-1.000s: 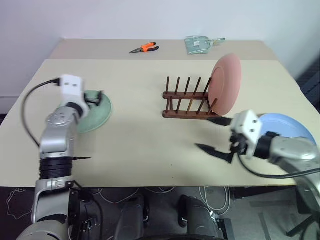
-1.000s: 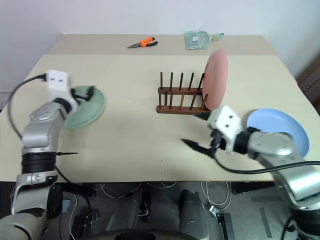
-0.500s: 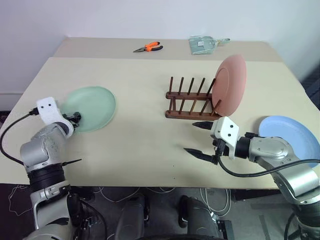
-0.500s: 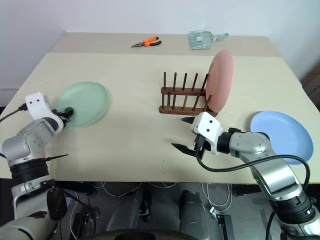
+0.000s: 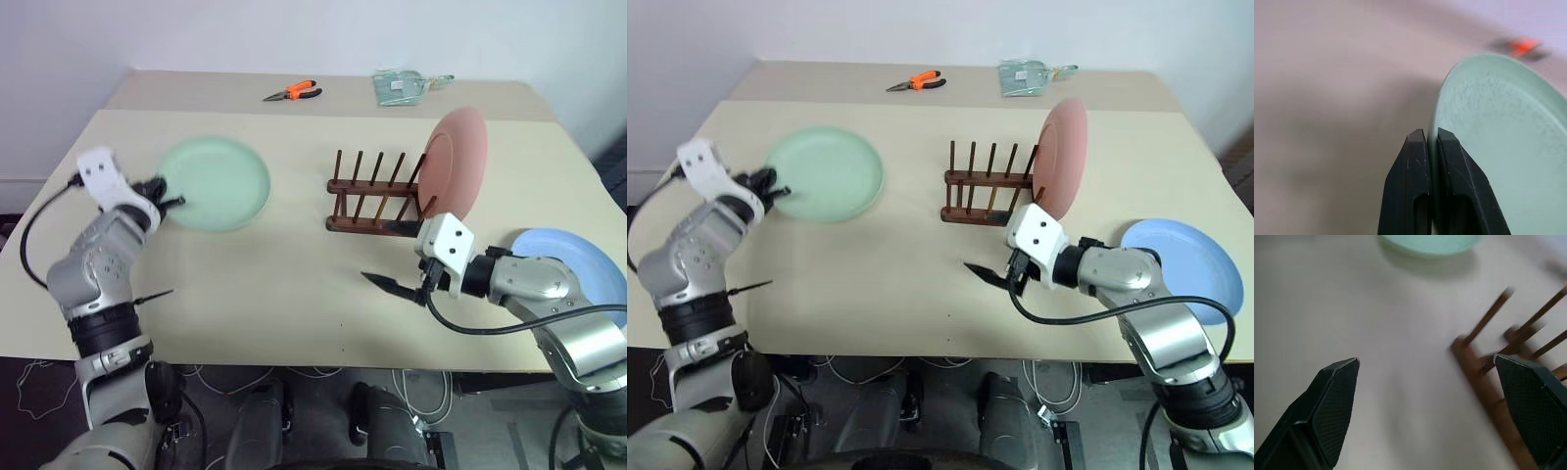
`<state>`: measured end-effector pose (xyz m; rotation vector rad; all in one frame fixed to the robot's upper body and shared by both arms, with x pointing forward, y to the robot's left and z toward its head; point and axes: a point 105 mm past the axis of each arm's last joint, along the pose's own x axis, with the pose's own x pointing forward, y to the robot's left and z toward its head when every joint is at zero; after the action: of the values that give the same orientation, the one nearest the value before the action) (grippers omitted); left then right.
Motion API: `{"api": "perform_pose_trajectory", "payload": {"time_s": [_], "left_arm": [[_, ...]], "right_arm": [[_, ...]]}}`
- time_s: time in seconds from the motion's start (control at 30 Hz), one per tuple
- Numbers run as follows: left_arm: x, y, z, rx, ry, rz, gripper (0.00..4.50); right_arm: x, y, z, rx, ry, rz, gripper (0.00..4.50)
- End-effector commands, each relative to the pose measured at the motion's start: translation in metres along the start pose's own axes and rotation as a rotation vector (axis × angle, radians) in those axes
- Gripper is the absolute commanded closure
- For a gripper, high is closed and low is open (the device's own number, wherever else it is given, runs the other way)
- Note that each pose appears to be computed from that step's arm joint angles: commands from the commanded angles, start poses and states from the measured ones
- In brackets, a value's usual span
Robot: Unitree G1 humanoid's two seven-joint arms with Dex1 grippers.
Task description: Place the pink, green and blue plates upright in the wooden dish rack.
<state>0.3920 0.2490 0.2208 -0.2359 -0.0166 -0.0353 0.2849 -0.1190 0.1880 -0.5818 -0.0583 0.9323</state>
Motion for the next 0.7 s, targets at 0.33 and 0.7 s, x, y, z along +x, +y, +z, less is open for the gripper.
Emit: {"api": "perform_pose_trajectory", "payload": {"time_s": [0.33, 0.7], "left_arm": [[-0.005, -0.164, 0.064, 0.119, -0.148, -0.488, 4.44], [-0.007, -0.168, 0.054, 0.059, -0.104, -0.483, 4.50]], "right_arm": [[0.039, -0.039, 0.052, -0.463, -0.072, -0.173, 0.00], [0.051, -0.046, 0.037, -0.590, -0.001, -0.183, 3.95]]}}
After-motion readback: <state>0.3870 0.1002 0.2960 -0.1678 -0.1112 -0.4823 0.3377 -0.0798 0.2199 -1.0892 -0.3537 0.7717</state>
